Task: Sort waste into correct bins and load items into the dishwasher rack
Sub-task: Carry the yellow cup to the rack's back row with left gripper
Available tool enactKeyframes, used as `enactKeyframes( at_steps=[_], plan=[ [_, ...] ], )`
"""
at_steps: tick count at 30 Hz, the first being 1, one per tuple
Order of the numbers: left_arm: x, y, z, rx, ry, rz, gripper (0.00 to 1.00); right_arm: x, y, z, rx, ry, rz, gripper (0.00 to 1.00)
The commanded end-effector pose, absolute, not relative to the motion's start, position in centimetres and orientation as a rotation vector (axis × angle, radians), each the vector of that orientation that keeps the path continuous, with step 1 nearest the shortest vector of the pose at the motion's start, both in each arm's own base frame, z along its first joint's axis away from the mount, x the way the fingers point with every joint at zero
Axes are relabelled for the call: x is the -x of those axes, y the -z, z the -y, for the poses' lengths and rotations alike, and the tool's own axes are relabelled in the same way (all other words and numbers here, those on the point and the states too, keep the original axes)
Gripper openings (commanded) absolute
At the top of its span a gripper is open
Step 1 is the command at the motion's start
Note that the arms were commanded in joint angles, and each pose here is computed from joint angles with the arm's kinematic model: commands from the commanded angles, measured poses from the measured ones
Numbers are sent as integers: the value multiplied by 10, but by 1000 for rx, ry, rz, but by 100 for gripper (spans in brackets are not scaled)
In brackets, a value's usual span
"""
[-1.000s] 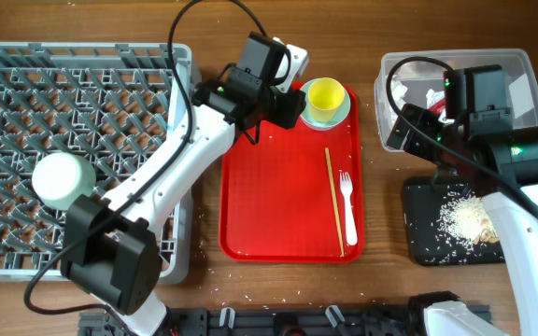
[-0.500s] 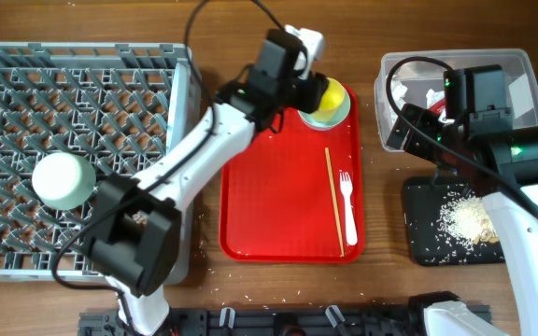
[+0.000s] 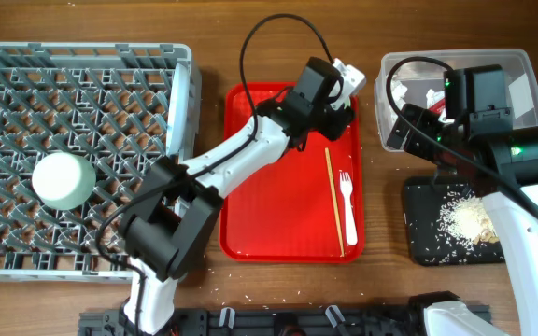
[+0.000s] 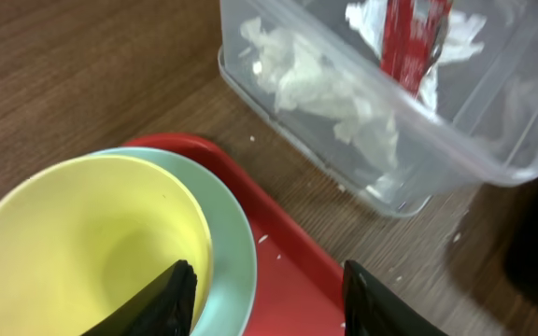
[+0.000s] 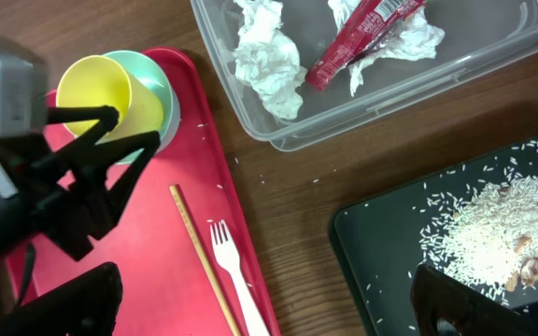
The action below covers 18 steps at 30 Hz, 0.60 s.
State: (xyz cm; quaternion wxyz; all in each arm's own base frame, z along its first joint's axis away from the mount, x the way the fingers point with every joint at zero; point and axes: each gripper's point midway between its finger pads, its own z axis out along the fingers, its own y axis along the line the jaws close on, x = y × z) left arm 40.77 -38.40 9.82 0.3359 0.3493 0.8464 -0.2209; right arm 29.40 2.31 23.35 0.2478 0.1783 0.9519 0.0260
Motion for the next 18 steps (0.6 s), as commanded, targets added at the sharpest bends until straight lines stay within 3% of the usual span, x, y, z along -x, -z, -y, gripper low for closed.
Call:
enactKeyframes(
  at_steps=[1,5,12,18],
  plan=[
    [-414,-80,379,-964,496,-2206,50,-295,-237,-21,-475,-54,-2582,100],
    [-412,-63,373,-994,459,-2243,47,-295,-237,-21,-474,-54,-2582,100],
    [-417,-58,362,-967,371,-2272,24,-295,-237,-21,-475,-54,-2582,100],
    [-419,-61,360,-955,358,-2269,10,-295,-237,-21,-475,-54,-2582,100]
  ],
)
